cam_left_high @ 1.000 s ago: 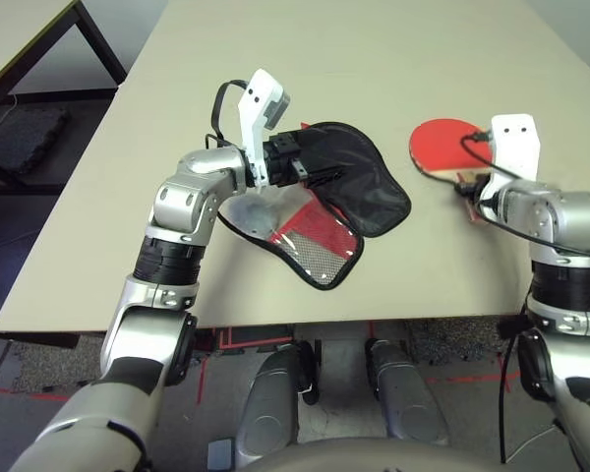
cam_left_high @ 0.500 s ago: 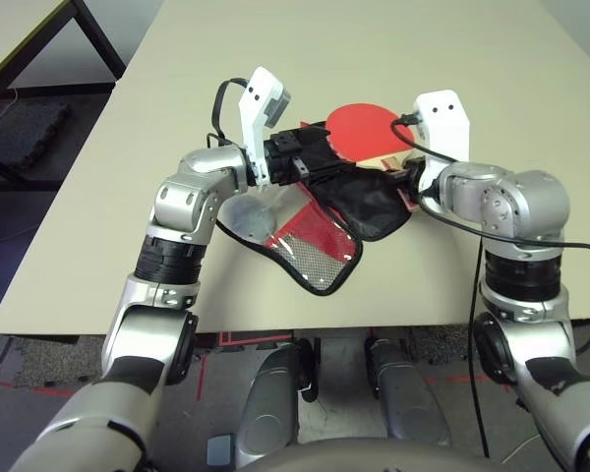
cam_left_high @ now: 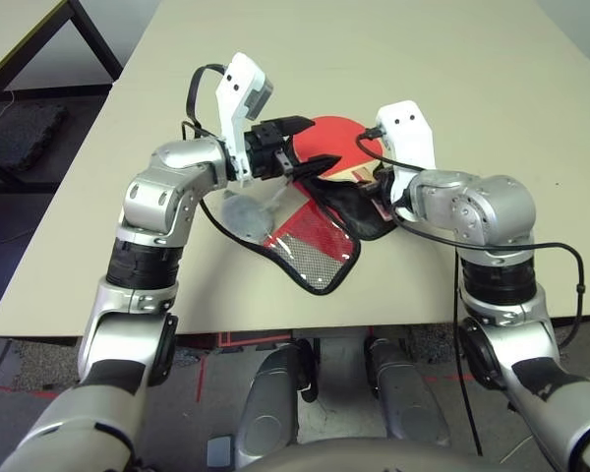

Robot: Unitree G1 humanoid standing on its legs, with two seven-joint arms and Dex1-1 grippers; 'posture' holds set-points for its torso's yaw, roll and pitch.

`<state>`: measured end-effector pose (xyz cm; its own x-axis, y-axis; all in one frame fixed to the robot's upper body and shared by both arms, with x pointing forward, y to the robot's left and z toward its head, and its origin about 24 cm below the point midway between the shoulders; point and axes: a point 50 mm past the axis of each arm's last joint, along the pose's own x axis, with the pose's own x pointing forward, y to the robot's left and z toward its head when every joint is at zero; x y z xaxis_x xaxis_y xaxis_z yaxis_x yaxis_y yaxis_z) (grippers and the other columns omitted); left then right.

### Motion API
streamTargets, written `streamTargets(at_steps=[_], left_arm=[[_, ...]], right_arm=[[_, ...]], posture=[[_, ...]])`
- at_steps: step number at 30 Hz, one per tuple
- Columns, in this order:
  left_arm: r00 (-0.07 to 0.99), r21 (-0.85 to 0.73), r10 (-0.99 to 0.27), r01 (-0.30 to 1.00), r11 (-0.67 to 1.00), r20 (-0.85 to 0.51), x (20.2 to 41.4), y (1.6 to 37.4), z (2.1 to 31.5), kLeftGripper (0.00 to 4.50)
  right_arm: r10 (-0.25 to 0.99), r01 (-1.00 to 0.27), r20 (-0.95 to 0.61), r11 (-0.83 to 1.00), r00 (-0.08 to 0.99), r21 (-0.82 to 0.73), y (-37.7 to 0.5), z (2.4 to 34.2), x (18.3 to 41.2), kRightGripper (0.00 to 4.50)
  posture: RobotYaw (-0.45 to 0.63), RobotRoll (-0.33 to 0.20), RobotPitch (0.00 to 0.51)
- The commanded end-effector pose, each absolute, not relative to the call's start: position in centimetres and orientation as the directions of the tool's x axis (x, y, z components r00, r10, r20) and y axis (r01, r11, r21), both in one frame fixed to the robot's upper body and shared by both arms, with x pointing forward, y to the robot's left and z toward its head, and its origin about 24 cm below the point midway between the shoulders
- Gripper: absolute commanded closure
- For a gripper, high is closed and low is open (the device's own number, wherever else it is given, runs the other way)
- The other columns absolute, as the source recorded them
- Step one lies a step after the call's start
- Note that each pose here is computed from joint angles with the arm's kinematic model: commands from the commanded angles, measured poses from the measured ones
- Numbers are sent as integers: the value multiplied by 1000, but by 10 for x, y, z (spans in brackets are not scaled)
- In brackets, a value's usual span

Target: Store the ping-pong paddle in its case and zip it.

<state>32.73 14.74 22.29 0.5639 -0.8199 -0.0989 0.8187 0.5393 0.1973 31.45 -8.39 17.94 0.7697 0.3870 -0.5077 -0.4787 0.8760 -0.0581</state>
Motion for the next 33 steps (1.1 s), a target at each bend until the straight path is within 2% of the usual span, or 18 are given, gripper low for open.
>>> streamTargets(at_steps=[1,12,25,27,33], left_arm=[[567,202,-819,816,542,-90,323,149,226,0],[589,201,-804,800,565,-86,320,153,226,0],[586,196,-805,803,563,-86,321,152,227,0],[586,197,-806,803,562,-86,322,152,227,0],[590,205,-803,799,565,-85,323,155,230,0]], right_arm=[[412,-505,-494,861,766,-64,-81,174,318,3292],[410,-507,-496,859,765,-72,-81,162,328,3292],[396,-502,-508,861,765,-83,-85,157,327,3292],[397,-504,-513,860,761,-82,-85,156,326,2559],[423,-520,-502,852,755,-65,-89,162,325,799]], posture=[[-12,0,195],[14,0,196],[4,0,203],[4,0,201],[6,0,197]])
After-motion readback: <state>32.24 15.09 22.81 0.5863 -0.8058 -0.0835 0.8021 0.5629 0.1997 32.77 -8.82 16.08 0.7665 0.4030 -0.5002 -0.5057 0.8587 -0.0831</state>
